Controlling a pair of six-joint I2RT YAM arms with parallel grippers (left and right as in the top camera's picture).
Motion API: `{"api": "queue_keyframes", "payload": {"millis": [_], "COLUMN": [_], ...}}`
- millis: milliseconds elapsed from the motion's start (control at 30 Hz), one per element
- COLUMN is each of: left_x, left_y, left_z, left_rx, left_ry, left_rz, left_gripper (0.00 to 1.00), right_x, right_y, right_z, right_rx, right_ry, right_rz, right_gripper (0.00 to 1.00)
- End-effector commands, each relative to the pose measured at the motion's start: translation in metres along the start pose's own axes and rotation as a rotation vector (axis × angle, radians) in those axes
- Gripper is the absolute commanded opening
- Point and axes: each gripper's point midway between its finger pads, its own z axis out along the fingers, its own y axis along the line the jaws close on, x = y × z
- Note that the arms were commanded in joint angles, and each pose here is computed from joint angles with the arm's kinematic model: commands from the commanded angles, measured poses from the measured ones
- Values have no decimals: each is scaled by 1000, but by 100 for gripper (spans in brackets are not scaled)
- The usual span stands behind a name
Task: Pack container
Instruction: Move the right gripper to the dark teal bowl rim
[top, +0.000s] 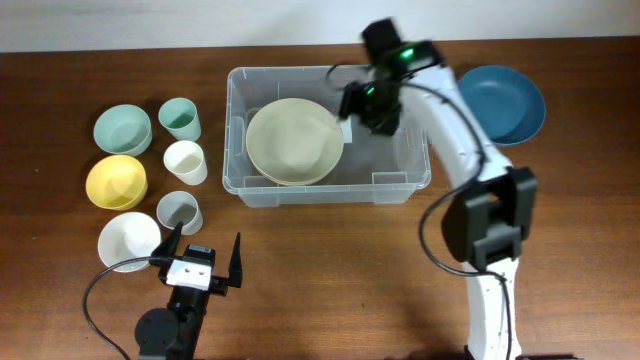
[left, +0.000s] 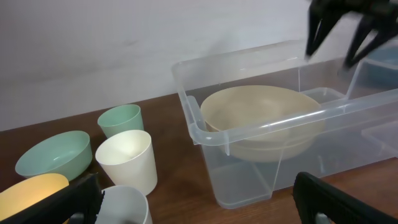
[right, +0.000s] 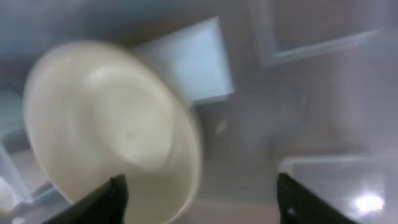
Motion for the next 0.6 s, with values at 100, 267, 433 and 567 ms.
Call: {"api": "queue_keyframes", "payload": {"millis": [100,267,433,567], "left_x": [1,1,1,1], "left_y": [3,3,3,3], "left_z": [0,0,0,0], "left_rx": [-13,-13,-13,-13], "left_ry": [2,2,2,2], "left_rz": [16,16,16,16], "left_gripper": [100,100,100,100], "right_x": [-78,-91,-83,-76], "right_y": [-85,-193,-260,-283], "right_z": [-140,-156,-137,-107], "right_rx": [44,113,169,191], "right_ry": [-319,-305,-230,-182], "right_rz": [209,511,653,688], "right_gripper": [91,91,91,91]}}
